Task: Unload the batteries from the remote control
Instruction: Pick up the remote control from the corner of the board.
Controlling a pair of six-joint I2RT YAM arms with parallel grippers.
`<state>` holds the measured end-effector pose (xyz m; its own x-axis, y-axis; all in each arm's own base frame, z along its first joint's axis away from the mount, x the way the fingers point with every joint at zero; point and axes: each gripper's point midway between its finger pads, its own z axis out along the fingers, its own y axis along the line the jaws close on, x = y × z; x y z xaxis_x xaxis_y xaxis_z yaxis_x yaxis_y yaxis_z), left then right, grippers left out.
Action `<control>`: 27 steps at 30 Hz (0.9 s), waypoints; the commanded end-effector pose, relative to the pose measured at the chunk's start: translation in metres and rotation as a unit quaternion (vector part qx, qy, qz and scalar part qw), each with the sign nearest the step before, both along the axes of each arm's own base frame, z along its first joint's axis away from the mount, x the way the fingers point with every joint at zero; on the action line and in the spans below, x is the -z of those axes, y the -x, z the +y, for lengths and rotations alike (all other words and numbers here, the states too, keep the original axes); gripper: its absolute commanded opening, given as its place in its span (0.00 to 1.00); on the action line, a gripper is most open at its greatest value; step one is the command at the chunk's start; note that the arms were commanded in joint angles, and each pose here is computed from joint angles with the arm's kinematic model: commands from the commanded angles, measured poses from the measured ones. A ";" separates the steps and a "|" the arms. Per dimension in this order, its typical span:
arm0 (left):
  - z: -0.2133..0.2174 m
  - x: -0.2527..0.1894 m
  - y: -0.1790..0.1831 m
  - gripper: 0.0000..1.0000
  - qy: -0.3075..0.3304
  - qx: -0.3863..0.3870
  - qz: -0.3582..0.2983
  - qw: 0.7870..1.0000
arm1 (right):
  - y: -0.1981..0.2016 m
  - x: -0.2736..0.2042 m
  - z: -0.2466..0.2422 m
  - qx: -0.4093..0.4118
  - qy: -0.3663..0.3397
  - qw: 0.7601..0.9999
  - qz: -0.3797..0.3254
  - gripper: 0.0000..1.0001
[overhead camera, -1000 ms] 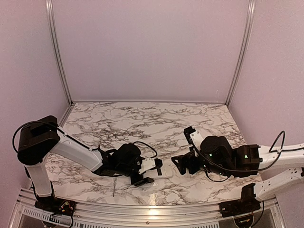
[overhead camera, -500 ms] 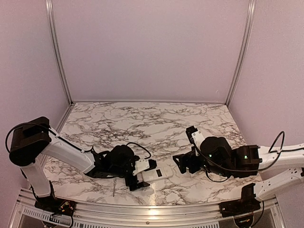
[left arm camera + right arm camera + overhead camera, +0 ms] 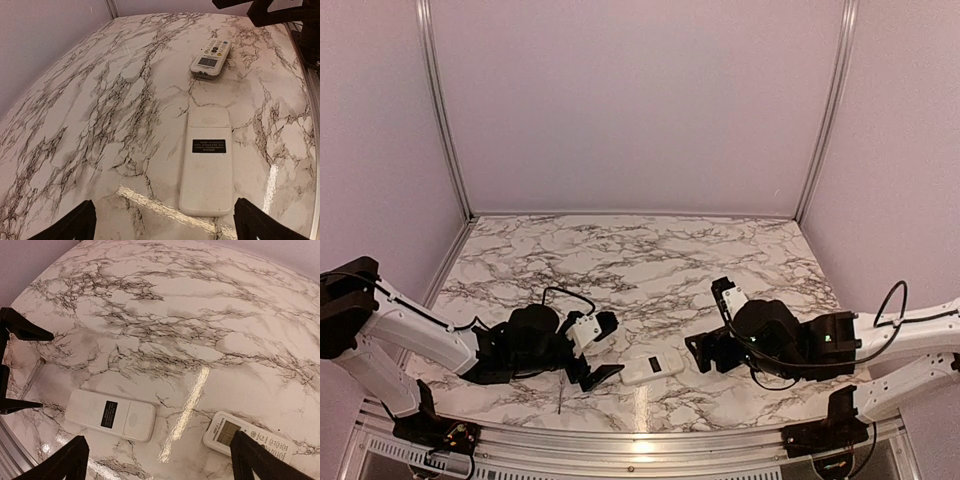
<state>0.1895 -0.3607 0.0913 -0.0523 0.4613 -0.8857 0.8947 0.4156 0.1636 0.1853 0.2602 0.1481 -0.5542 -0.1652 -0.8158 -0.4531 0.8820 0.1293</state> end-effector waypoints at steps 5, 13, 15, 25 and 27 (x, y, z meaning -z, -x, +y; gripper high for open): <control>0.000 0.010 0.002 0.99 0.007 -0.003 0.015 1.000 | 0.018 0.017 0.017 -0.029 -0.023 0.997 0.074 0.96; -0.002 0.032 0.005 0.98 -0.022 0.007 0.030 0.999 | 0.035 0.037 0.038 -0.074 -0.034 0.985 0.154 0.96; -0.003 0.036 0.006 0.98 -0.026 0.011 0.032 0.999 | 0.034 0.045 0.040 -0.072 -0.023 0.984 0.163 0.98; -0.013 0.045 0.003 0.98 -0.035 0.020 0.029 0.999 | 0.004 0.072 0.045 -0.059 -0.008 0.984 0.170 0.97; -0.018 0.050 0.006 0.97 -0.037 0.033 0.034 0.998 | -0.005 0.077 0.044 -0.057 -0.001 0.984 0.170 0.94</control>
